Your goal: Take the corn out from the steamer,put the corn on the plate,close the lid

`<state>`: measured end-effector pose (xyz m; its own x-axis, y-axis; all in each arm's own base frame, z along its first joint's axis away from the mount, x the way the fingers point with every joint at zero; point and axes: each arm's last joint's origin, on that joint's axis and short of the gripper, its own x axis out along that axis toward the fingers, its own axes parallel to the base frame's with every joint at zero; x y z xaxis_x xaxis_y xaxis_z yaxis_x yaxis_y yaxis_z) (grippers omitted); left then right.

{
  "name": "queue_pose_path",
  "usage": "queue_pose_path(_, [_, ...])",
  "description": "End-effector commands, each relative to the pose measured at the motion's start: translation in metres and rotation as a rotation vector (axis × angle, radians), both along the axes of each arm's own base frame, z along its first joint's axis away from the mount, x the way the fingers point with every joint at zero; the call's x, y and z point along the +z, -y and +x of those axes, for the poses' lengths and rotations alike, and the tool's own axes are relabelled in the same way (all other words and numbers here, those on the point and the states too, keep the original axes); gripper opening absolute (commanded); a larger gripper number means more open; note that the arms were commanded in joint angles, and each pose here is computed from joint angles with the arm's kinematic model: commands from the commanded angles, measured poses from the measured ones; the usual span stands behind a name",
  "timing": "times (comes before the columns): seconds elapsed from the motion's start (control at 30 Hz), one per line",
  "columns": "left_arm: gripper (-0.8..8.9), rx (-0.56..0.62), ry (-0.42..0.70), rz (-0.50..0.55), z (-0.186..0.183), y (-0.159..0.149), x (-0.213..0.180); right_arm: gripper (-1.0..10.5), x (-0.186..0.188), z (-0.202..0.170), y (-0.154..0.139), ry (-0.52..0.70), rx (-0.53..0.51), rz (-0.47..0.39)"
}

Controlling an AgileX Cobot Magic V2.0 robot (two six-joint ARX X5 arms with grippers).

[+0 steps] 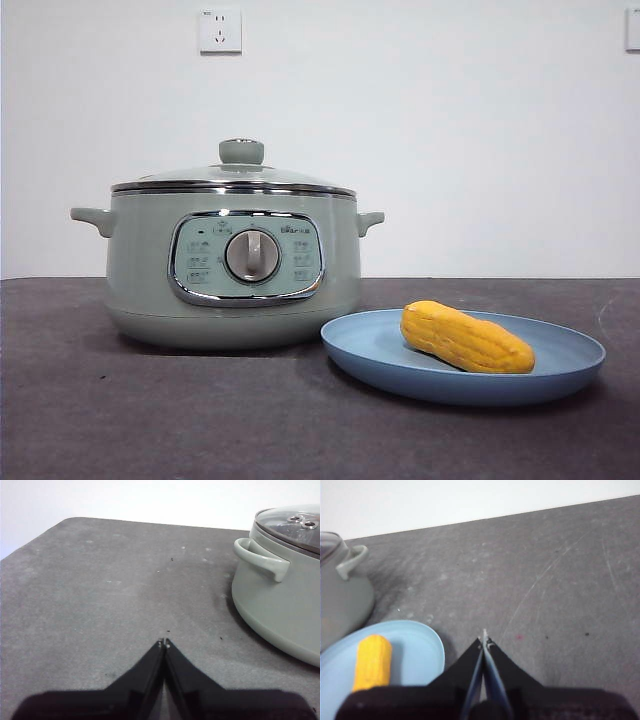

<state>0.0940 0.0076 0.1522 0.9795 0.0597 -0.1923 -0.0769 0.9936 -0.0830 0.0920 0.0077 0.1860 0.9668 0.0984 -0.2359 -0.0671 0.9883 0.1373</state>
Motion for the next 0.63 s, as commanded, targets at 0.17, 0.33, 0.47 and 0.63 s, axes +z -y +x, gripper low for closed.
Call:
queue_pose_path(0.17, [-0.03,0.005,-0.006,-0.005,0.001,0.0,-0.004,0.0,-0.022,0.001,0.0,-0.002,-0.006,-0.011])
queue_pose_path(0.33, [-0.03,0.005,-0.006,-0.005,0.001,0.0,-0.004,0.0,-0.037,0.001,0.0,-0.005,0.001,-0.014])
queue_pose_path(0.47, [-0.03,0.005,-0.004,-0.004,0.001,0.0,-0.004,0.0,-0.036,0.001,0.0,0.021,0.006,-0.038])
queue_pose_path(0.63, [-0.03,0.005,-0.005,-0.004,0.001,0.0,-0.004,0.0,-0.036,0.001,0.0,0.022,0.007,-0.053])
